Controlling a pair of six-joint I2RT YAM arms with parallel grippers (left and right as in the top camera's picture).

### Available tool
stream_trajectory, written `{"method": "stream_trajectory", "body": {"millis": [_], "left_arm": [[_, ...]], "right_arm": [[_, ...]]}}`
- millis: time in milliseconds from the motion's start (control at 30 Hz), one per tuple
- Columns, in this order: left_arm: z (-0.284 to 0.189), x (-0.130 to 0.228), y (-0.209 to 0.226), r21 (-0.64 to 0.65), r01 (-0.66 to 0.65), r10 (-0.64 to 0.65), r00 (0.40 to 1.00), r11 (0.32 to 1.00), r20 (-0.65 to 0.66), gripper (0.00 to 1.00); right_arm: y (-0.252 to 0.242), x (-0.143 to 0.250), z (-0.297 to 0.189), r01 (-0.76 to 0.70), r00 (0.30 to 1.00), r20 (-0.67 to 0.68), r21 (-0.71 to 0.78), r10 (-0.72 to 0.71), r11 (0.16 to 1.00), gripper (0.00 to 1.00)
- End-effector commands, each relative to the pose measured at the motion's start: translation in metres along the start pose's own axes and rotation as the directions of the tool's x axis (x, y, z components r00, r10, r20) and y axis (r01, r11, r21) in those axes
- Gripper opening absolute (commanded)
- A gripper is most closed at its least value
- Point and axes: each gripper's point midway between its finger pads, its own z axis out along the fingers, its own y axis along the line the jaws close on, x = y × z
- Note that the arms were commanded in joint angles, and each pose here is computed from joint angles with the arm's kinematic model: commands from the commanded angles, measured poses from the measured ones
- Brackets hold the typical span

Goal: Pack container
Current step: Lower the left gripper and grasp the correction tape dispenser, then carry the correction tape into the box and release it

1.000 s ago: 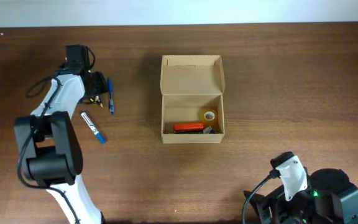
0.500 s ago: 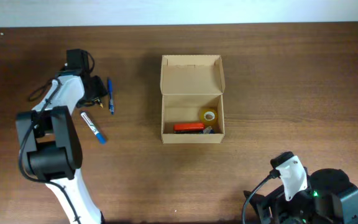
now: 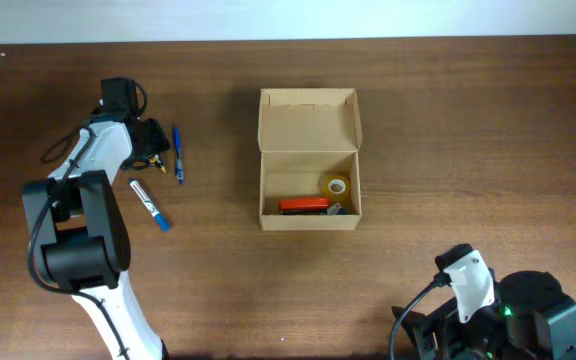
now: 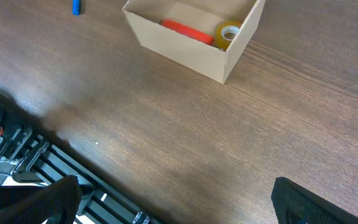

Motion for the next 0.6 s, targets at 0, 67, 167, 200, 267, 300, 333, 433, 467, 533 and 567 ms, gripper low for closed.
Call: {"method": "stream_trajectory", "body": {"millis": [0, 67, 167, 200, 267, 300, 333, 433, 467, 533, 567], "left_arm": [[0.010, 0.006, 0.000, 0.008, 0.011, -0.011, 1.000, 1.000, -0.019, 0.64], [0.010, 0.004, -0.001, 0.012, 0.012, -0.011, 1.000, 1.000, -0.011, 0.64], [0.015, 0.007, -0.003, 0.025, 0.011, -0.011, 1.000, 1.000, -0.026, 0.64], [0.017, 0.010, -0.003, 0.026, 0.011, -0.010, 0.999, 1.000, -0.034, 0.64], [0.022, 0.015, -0.006, 0.040, 0.011, -0.009, 0.999, 0.999, -0.054, 0.64], [0.024, 0.016, -0.006, 0.044, 0.012, -0.009, 0.998, 0.999, -0.059, 0.64], [0.024, 0.016, -0.006, 0.044, 0.011, -0.009, 0.998, 0.999, -0.060, 0.64], [0.024, 0.017, -0.006, 0.044, 0.011, -0.009, 0.998, 0.999, -0.060, 0.64], [0.024, 0.017, -0.006, 0.044, 0.011, -0.009, 0.998, 0.999, -0.060, 0.60], [0.025, 0.017, -0.006, 0.043, 0.011, -0.009, 0.998, 0.999, -0.061, 0.55], [0.025, 0.017, -0.006, 0.043, 0.011, -0.009, 0.998, 0.999, -0.061, 0.52]], "right_arm": [[0.002, -0.001, 0.000, 0.007, 1.000, 0.006, -0.009, -0.007, 1.000, 0.99], [0.002, -0.001, 0.000, 0.007, 1.000, 0.006, -0.009, -0.007, 1.000, 0.99], [0.002, -0.001, 0.000, 0.007, 1.000, 0.006, -0.009, -0.007, 1.000, 0.99], [0.002, -0.001, 0.000, 0.007, 1.000, 0.006, -0.009, -0.007, 1.000, 0.99], [0.002, -0.001, 0.000, 0.007, 1.000, 0.006, -0.009, -0.007, 1.000, 0.99], [0.002, -0.001, 0.000, 0.007, 1.000, 0.006, -0.009, -0.007, 1.000, 0.99], [0.002, -0.001, 0.000, 0.007, 1.000, 0.006, -0.009, -0.007, 1.000, 0.99], [0.002, -0.001, 0.000, 0.007, 1.000, 0.006, -0.009, -0.007, 1.000, 0.99], [0.002, -0.001, 0.000, 0.007, 1.000, 0.006, -0.009, -0.007, 1.000, 0.99], [0.002, -0.001, 0.000, 0.007, 1.000, 0.006, -0.009, -0.007, 1.000, 0.99], [0.002, -0.001, 0.000, 0.007, 1.000, 0.006, -0.009, -0.007, 1.000, 0.99]]}}
